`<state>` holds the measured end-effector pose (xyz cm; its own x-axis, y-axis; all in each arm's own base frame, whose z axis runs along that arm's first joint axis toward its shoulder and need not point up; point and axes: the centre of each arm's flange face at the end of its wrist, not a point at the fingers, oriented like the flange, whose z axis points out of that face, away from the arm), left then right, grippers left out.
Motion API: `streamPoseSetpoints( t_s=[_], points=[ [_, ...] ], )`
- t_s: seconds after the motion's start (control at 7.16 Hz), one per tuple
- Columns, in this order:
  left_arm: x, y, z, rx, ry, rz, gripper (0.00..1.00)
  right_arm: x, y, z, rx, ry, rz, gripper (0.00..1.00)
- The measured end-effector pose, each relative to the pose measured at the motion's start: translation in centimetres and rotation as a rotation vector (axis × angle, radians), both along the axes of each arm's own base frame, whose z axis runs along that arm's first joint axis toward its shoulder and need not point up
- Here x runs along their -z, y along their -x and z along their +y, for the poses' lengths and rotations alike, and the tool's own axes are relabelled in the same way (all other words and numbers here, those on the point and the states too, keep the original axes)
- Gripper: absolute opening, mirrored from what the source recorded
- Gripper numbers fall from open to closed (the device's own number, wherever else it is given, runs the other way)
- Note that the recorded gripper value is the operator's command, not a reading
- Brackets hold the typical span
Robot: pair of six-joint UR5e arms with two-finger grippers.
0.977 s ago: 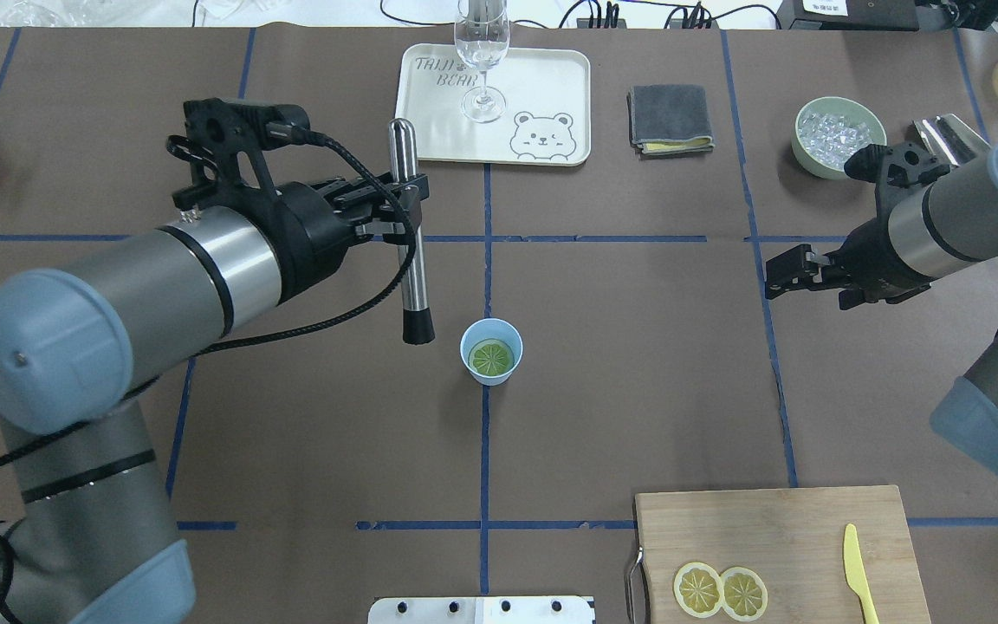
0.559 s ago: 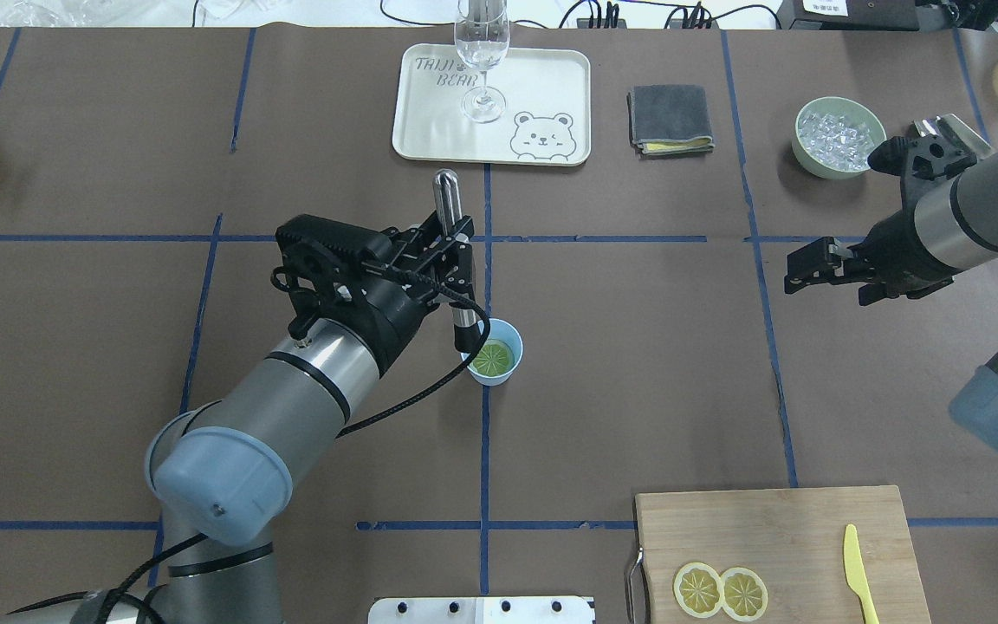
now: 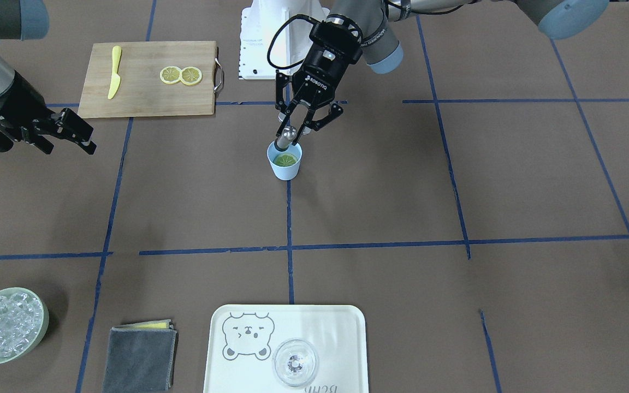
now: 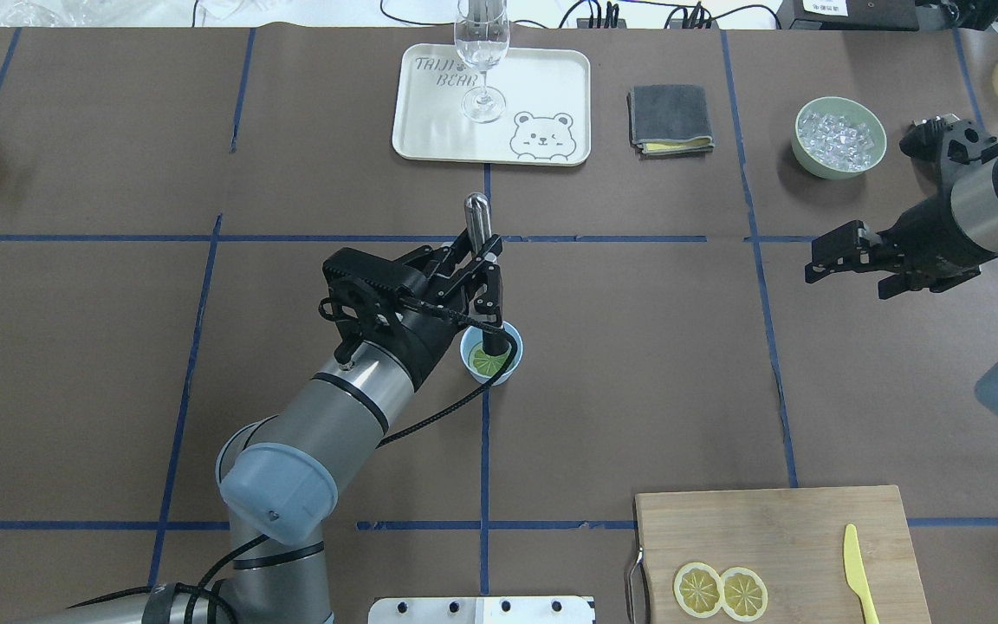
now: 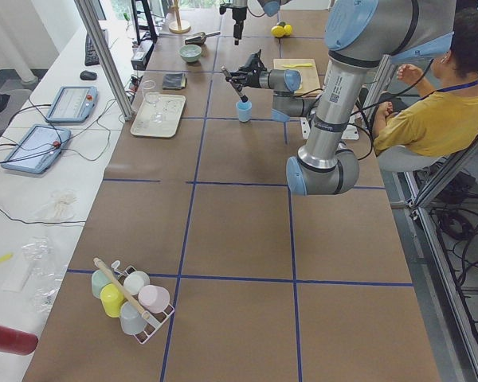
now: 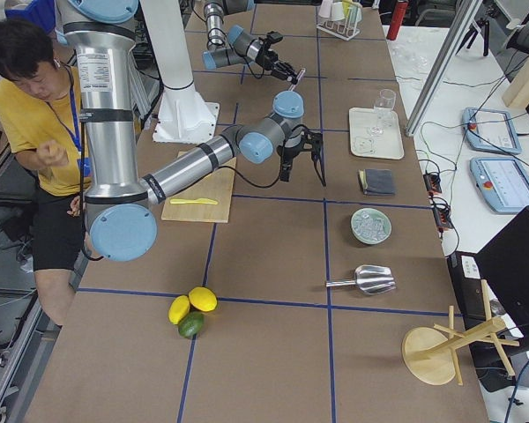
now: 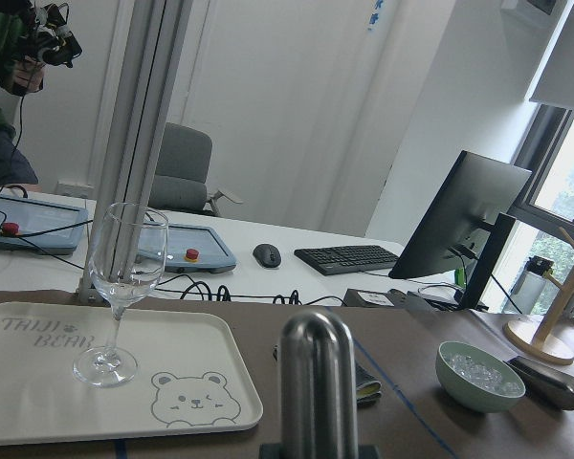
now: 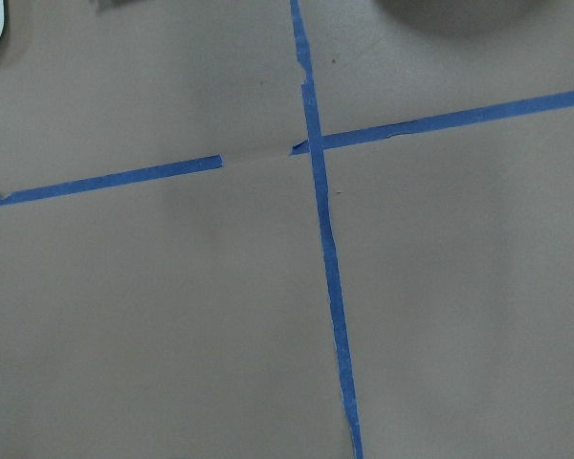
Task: Squeeze lemon into cup
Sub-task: 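Press the muddler down into the cup onto the lemon slice with the left gripper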
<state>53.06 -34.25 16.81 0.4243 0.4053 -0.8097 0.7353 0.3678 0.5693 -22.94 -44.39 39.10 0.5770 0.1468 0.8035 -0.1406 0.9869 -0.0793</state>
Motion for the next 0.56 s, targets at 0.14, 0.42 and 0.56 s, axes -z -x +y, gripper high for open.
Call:
streamPoseSetpoints(
  t_s=[0.14, 0.42, 0.56],
  points=[
    [-0.4, -0.5, -0.1, 0.006, 0.004, -0.012, 0.0, 0.0, 0.0, 0.0, 0.001, 0.0, -0.001, 1.0],
    [-2.0, -1.9, -0.4, 0.007, 0.014, -0.046, 0.0, 0.0, 0.0, 0.0, 0.001, 0.001, -0.001, 1.0],
    [-2.7, -2.8, -0.2, 0.0, 0.018, -0.063, 0.0, 0.0, 0.0, 0.0, 0.002, 0.001, -0.001, 1.0]
  ],
)
